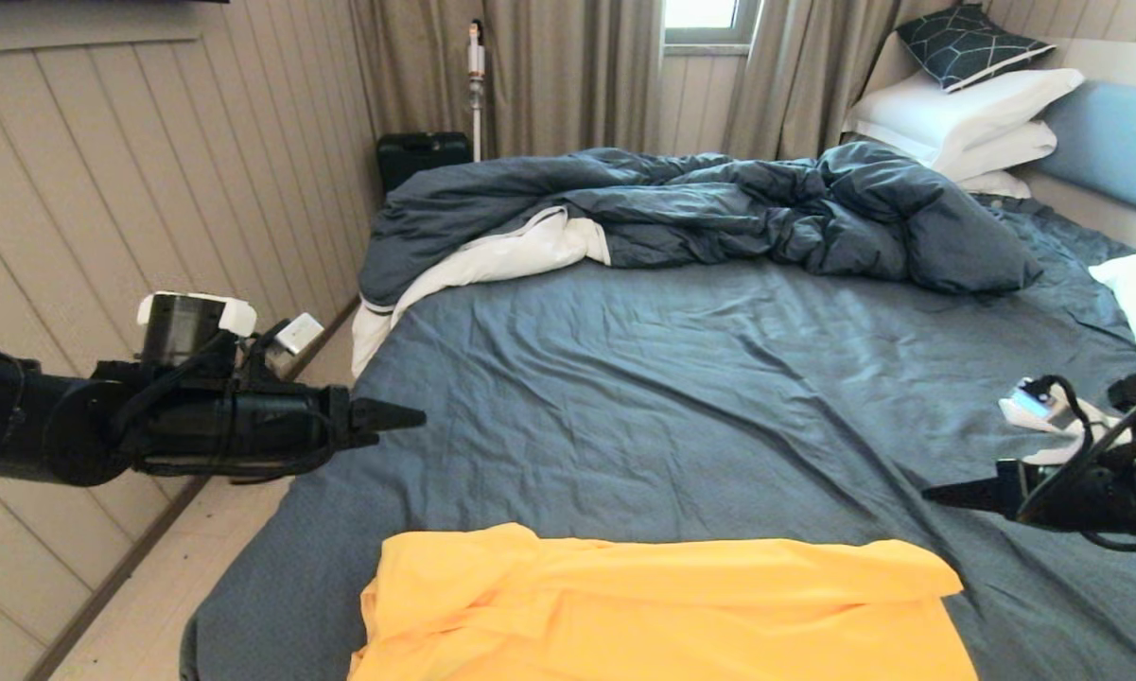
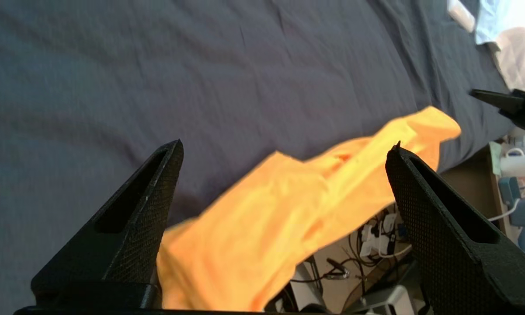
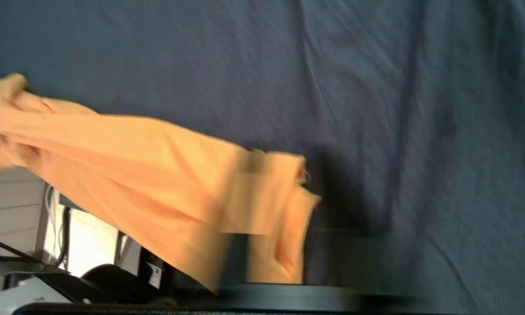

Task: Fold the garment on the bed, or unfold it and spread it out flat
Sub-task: Fold the yellow T-shirt

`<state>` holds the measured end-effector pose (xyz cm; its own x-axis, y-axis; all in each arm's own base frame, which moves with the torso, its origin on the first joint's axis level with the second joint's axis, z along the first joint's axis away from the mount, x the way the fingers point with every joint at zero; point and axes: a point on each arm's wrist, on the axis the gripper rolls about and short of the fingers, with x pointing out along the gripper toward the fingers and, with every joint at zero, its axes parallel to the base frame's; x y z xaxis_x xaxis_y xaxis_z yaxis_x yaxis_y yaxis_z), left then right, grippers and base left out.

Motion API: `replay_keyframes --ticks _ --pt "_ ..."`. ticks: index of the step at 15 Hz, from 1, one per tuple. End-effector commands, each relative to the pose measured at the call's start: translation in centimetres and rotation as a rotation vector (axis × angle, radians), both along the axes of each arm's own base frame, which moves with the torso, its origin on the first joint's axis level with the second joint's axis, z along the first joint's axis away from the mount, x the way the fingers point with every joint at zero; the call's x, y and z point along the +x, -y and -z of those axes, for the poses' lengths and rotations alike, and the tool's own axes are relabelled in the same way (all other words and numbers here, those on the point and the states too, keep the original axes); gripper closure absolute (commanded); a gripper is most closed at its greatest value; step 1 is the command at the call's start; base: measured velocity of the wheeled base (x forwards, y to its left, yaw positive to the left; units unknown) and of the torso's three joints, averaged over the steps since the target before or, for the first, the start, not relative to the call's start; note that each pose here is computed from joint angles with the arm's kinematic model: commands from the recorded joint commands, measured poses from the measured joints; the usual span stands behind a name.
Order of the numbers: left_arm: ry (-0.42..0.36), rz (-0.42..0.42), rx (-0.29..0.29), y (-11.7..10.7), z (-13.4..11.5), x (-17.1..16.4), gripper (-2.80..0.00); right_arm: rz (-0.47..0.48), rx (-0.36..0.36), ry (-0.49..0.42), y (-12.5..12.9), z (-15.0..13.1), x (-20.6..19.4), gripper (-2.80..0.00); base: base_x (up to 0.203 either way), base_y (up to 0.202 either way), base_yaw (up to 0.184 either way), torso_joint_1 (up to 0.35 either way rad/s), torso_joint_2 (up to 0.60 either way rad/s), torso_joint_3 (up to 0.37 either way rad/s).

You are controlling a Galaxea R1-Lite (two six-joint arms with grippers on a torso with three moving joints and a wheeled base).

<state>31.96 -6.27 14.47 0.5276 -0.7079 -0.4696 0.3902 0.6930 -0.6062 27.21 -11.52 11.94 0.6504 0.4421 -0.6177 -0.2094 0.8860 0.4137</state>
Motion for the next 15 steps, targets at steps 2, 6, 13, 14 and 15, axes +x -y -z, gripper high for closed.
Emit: replay_keyframes --ticks 2,6,13,14,15 --pt "-0.036 0.006 0.022 0.8 0.7 2.4 -2.80 -0.015 0.002 0.048 -0.8 -1.7 1.4 0.00 0.000 0.000 0.000 0.000 0.00 0.000" --pt "-0.119 0.054 0.250 1.5 2.6 3.5 -2.80 -0.019 0.010 0.062 -1.2 -2.4 1.9 0.00 0.000 0.000 0.000 0.000 0.00 0.000" --pt "-0.178 0.021 0.519 4.9 1.2 3.4 -2.80 -0.007 0.005 0.061 -1.2 -2.5 0.8 0.00 0.000 0.000 0.000 0.000 0.00 0.000" --pt "-0.181 0.031 0.531 5.5 1.0 3.3 -2.80 0.007 0.005 0.059 -0.8 -2.4 0.6 0.00 0.000 0.000 0.000 0.000 0.00 0.000" --pt "-0.185 0.042 0.565 6.5 0.9 3.1 -2.80 0.017 0.007 0.050 -0.5 -2.1 0.4 0.00 0.000 0.000 0.000 0.000 0.00 0.000"
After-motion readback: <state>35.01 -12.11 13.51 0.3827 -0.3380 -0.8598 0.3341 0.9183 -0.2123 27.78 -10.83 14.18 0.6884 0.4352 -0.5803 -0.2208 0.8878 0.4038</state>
